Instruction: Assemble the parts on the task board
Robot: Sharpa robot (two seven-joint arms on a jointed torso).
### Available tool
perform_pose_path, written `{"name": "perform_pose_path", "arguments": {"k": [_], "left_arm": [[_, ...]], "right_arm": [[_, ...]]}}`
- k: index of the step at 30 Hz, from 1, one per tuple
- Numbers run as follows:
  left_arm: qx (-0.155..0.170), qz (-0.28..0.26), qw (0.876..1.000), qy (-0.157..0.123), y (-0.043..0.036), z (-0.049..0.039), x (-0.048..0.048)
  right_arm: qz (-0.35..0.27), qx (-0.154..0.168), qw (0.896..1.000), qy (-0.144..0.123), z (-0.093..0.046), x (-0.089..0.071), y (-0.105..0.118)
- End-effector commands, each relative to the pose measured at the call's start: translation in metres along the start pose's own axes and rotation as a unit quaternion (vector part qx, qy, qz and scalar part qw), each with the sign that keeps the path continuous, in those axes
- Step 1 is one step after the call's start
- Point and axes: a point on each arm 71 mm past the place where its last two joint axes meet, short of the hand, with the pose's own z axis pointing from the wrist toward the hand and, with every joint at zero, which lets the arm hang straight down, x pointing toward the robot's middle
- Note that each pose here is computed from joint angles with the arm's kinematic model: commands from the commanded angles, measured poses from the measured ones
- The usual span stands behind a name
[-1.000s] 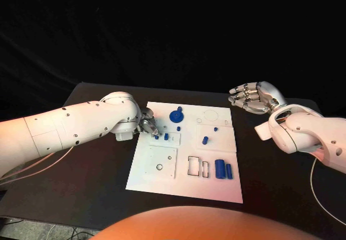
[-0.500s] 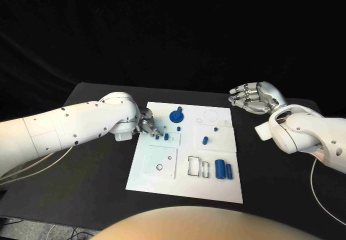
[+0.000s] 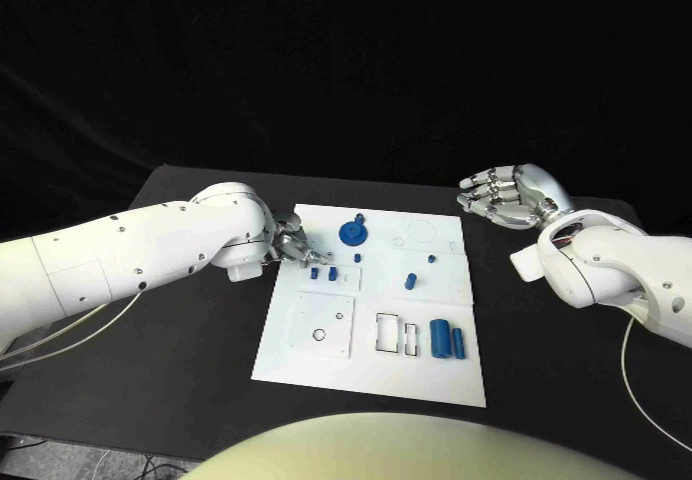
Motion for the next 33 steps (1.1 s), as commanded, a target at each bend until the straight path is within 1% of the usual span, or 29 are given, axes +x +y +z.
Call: {"name": "perform_pose_path", "arguments": {"k": [1,6,8,10,11,13,16,18,20,23,25,28,33], "left_arm": [[0.038,-0.048,0.998,-0.026,-0.0060,-0.0036,-0.0051],[0.082,-0.089,0.991,-0.059,-0.0111,-0.0090,-0.0125],[0.116,-0.102,0.985,-0.079,-0.0161,-0.0115,-0.0159],[0.142,-0.107,0.979,-0.096,-0.0210,-0.0132,-0.0181],[0.162,-0.106,0.975,-0.108,-0.0247,-0.0143,-0.0193],[0.200,-0.093,0.966,-0.136,-0.0317,-0.0161,-0.0210],[0.255,-0.053,0.948,-0.182,-0.0428,-0.0181,-0.0216],[0.280,-0.023,0.938,-0.202,-0.0485,-0.0183,-0.0199],[0.298,0.008,0.930,-0.216,-0.0533,-0.0173,-0.0167],[0.311,0.051,0.922,-0.226,-0.0578,-0.0138,-0.0122],[0.314,0.077,0.919,-0.227,-0.0597,-0.0101,-0.0088],[0.314,0.107,0.917,-0.224,-0.0618,-0.0052,-0.0045],[0.307,0.152,0.916,-0.209,-0.0667,0.0044,0.0039]], "right_arm": [[-0.002,-0.005,1.000,0.007,0.000,0.001,0.000],[-0.002,-0.005,1.000,0.006,0.000,0.001,0.000],[-0.002,-0.005,1.000,0.006,0.000,0.001,0.000],[-0.002,-0.005,1.000,0.006,0.000,0.001,0.000],[-0.002,-0.005,1.000,0.006,0.000,0.001,0.000],[-0.002,-0.005,1.000,0.007,0.000,0.001,0.000],[-0.005,-0.007,1.000,0.008,0.000,0.001,0.001],[-0.008,-0.011,1.000,0.010,0.000,0.002,0.001],[-0.011,-0.014,1.000,0.012,0.000,0.002,0.002],[-0.015,-0.017,1.000,0.014,0.000,0.003,0.002],[-0.016,-0.018,1.000,0.015,-0.001,0.003,0.003],[-0.018,-0.019,1.000,0.016,-0.001,0.003,0.003],[-0.019,-0.021,0.999,0.017,0.000,0.004,0.003]]}}
